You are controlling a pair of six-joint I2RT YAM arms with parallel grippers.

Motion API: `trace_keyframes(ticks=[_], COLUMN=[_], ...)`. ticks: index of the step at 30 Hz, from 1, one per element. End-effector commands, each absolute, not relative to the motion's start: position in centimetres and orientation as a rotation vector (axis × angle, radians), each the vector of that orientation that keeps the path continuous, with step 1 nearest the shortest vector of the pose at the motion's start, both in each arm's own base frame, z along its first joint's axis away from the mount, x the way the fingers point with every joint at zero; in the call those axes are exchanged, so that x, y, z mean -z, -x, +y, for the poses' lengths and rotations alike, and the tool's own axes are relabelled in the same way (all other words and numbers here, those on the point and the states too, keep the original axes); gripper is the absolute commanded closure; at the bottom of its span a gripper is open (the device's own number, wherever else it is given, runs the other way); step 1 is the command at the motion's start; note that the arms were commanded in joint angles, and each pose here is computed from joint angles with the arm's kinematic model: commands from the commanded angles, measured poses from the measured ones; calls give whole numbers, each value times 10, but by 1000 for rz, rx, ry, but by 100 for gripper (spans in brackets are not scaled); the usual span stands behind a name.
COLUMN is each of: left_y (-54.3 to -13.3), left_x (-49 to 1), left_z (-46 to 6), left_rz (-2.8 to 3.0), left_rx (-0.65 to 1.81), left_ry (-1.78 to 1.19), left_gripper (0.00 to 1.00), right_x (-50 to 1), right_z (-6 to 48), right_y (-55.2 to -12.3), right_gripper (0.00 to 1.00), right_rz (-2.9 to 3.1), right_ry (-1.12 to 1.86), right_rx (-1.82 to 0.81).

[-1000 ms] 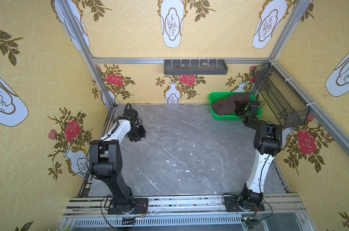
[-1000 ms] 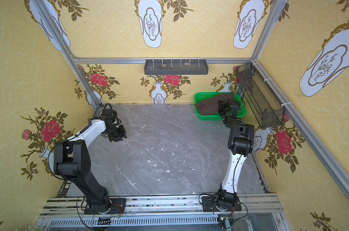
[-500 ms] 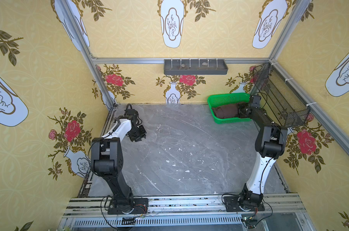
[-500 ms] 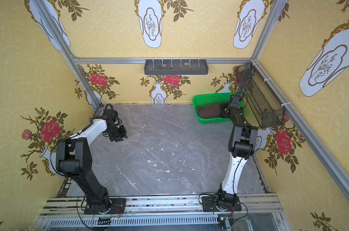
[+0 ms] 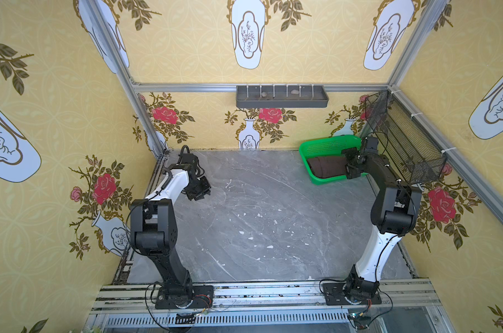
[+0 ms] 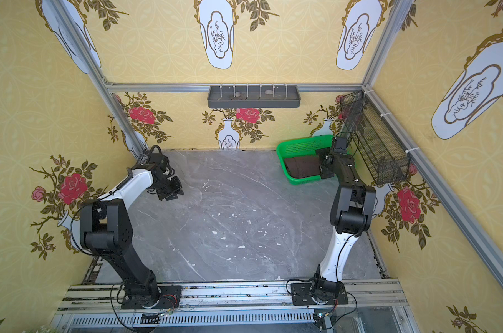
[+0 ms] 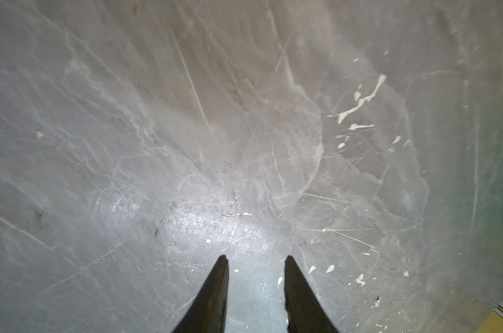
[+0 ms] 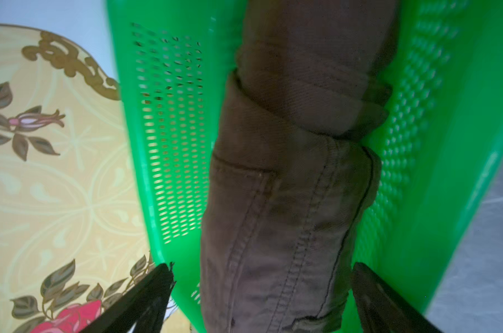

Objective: Roll up the long pants
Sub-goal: Place the long pant in the bin, then adjust the bin at the corner of the board.

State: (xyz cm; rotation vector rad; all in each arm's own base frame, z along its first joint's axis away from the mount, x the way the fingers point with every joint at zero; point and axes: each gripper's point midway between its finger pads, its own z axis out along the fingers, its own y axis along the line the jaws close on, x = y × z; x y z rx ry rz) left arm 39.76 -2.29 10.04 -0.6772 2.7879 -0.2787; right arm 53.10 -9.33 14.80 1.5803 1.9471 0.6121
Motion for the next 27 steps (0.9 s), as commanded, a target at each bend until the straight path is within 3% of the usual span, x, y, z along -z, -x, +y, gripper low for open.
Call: trace_keyframes(ticks=[1,8,12,13,17,18,19,20,27], left_y=[-414,-438,-432,-429,-411,-407,-402,-397,-379], left_x=[-122,-172,-180,-177,-161,-158,-153,-151,-148], left_z=[-21,-24,-21,-21,-20,-20,-19,-19,-12], left_rz=[2704,2557,2533,2532,2547,2560,2576,2588,2600], left_rx=[290,347,340,337,335,330,320,310,253], left_ry=[652,620,643,651,676,682,689,695,710], left_gripper=[64,64,64,64,65,65,66,68,73], right_x=[-167,-222,-208,-199,-154,-142,-127,-114,-65], right_z=[-94,-70,-54,-46,-2,7,16,21,53], right_y=[-519,-515,-480,-473,-449,-444,-437,-431,-443], right_gripper=[2,2,1,7,49,64,89,100,100], right_rz=[2081,2170,2247,2274,2471,2524,2584,2627,2732], right_ry=[-1358,-1000,-983,-956,-850,-836,-828,-830,-788], right_rx=[-483,-496,-473,-481,-462,-440,-405,-372,-366])
